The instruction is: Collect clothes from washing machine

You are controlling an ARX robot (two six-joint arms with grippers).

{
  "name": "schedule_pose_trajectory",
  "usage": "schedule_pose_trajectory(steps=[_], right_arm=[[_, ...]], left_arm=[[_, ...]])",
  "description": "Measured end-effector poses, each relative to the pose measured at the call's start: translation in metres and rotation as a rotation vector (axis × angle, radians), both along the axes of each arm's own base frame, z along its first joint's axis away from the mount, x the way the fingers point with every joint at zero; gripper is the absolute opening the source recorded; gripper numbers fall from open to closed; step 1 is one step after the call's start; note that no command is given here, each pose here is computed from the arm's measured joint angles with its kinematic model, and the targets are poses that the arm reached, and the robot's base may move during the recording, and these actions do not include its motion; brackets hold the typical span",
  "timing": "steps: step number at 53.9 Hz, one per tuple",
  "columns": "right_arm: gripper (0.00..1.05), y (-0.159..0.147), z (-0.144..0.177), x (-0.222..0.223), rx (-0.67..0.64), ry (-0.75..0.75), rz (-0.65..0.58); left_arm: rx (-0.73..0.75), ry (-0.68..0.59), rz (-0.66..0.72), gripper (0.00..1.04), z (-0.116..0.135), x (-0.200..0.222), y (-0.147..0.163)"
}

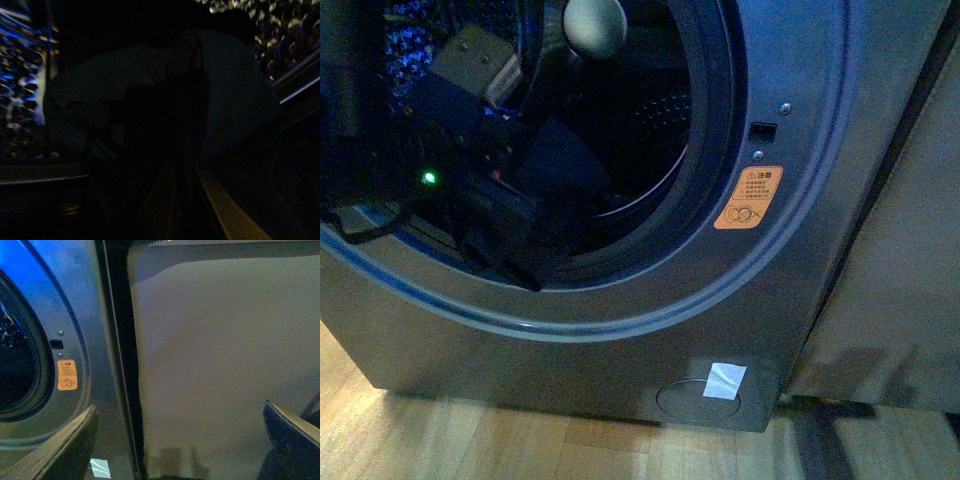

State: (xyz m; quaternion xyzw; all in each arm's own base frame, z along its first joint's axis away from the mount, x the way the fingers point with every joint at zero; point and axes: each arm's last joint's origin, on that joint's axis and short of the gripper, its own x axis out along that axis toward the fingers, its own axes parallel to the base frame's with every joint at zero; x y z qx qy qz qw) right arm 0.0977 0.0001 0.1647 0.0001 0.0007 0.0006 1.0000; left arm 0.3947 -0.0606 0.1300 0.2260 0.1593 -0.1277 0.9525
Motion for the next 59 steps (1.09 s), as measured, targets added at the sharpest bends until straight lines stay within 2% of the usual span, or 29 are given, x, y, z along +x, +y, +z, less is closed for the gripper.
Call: schedule_pose_trajectory(steps=[9,26,47,59], right_arm=[[0.97,0.0,0.0,0.0,0.0,0.0,0.0],[0.97,0.0,0.0,0.0,0.0,0.0,0.0],[0.97,0.0,0.0,0.0,0.0,0.0,0.0],[0.97,0.0,0.0,0.0,0.0,0.0,0.0]], left_arm=[[-0.054,-0.098,-0.007,0.07,0.038,-0.024,0.011],[-0.154,-0.229,-0.034,0.07,0.091,-0.071,0.031],[-0.238,-0.324,-0.096,0.07,0.134,-0.118,0.045],[-0.298,-0.362,-0.146,0.07,0.167,-0.138,0.048]])
